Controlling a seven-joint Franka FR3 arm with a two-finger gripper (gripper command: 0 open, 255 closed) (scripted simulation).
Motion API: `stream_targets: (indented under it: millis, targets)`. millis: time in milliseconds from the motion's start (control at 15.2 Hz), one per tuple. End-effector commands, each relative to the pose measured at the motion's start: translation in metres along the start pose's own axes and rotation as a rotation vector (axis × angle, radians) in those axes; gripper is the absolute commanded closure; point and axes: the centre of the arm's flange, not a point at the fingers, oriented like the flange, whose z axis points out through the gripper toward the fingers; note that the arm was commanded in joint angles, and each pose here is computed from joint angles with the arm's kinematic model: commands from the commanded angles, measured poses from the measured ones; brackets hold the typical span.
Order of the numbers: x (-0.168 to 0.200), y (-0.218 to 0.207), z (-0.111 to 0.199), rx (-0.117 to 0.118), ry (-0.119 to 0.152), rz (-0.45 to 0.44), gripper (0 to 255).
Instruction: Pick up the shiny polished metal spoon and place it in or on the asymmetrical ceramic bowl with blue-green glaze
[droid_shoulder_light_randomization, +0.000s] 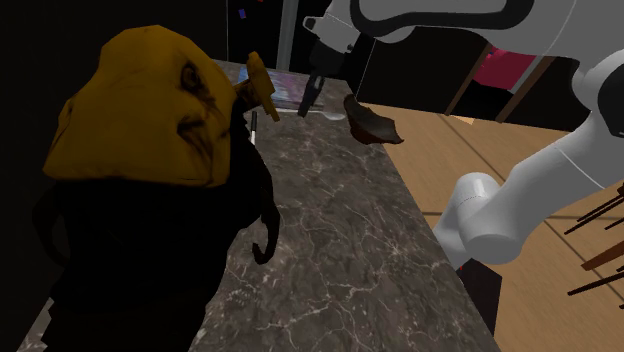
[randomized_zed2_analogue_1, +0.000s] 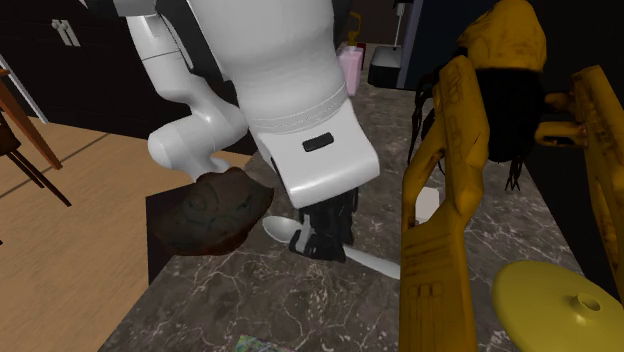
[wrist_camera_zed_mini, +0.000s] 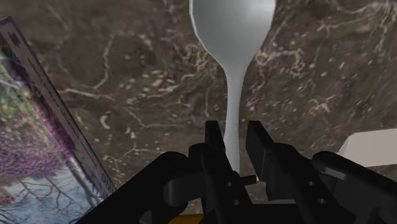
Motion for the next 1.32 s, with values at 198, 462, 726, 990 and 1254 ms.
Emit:
stream_targets:
  millis: [198,462,726,990,1254]
  targets:
    - [0.006,-0.003,-0.025,0.000,0.001,0.000,255]
    - [0.010,-0.006,-0.046,0.000,0.001,0.000,255]
    - [0.015,-0.008,-0.066,0.000,0.001,0.000,255]
    - [0.020,-0.011,-0.087,0.000,0.001,0.000,255]
    - [-0.003,-0.012,-0.104,0.000,0.001,0.000,255]
